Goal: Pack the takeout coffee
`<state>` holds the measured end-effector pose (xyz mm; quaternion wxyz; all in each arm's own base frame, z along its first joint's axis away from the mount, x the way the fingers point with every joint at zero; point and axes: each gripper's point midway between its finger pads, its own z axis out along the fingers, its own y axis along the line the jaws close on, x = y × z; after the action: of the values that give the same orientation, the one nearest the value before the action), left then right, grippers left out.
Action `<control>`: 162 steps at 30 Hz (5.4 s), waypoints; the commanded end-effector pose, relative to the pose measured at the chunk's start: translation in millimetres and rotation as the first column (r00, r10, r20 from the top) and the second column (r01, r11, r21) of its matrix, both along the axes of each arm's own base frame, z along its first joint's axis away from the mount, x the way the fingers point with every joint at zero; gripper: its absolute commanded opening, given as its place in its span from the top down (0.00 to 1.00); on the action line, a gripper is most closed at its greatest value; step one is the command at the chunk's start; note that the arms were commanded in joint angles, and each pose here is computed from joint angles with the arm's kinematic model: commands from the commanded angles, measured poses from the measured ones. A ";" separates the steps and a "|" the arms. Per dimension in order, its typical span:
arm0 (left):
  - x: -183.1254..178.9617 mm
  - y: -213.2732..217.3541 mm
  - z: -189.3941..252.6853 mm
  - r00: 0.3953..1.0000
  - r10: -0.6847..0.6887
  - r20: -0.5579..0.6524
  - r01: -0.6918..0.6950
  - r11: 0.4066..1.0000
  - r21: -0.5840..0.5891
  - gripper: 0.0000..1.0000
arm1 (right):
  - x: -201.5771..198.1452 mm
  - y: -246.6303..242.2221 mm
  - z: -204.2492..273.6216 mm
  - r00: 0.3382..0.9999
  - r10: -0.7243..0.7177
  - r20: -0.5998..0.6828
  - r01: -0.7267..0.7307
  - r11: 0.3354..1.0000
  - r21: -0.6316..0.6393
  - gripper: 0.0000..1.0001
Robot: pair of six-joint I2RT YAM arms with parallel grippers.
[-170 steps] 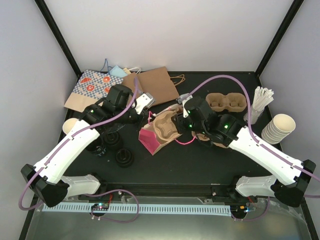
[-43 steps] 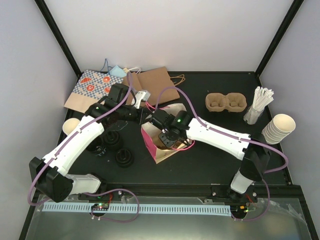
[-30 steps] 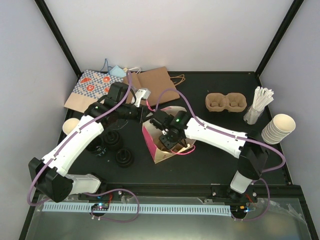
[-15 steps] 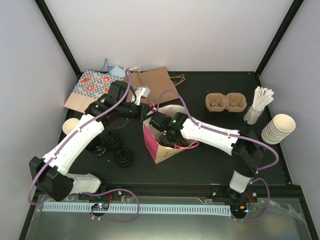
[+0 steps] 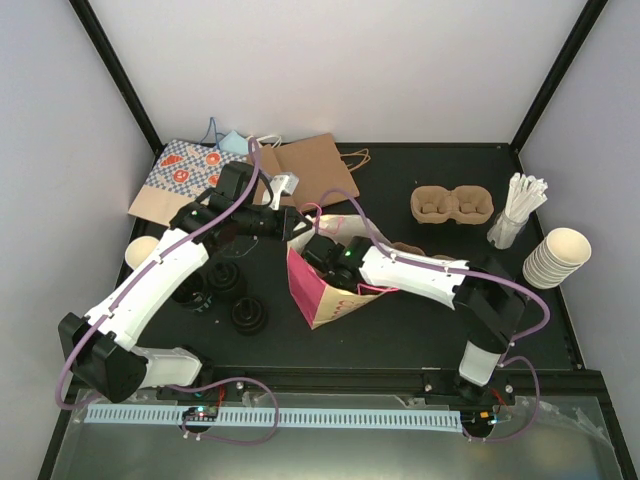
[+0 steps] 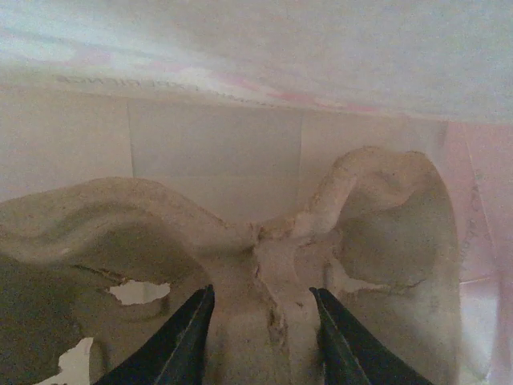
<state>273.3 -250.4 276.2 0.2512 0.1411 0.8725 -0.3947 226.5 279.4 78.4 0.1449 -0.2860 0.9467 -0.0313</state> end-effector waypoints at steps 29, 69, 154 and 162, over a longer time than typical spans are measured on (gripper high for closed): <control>-11.0 -12.4 36.2 0.993 -0.088 0.080 0.095 0.992 -0.087 0.98 | -24.0 -9.1 -78.5 0.998 0.008 -0.061 -0.010 0.999 -0.030 0.65; -22.6 -9.4 27.0 0.960 -0.231 0.157 0.218 0.971 0.098 0.98 | -17.7 25.3 127.4 0.962 0.191 0.193 -0.242 0.925 0.292 0.04; -142.5 -35.5 22.5 0.640 -0.488 0.594 0.306 0.870 0.386 0.97 | -122.0 48.1 111.0 0.271 0.782 0.561 -0.760 0.531 -0.374 0.78; -146.5 -34.5 25.8 0.625 -0.493 0.605 0.322 0.869 0.376 0.97 | -107.5 40.1 96.6 0.290 0.810 0.510 -0.751 0.522 -0.403 0.99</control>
<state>131.4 -280.7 275.7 0.4126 0.5084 0.7209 -0.2274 110.7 325.2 181.6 0.4561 -0.6794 0.5696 -0.0768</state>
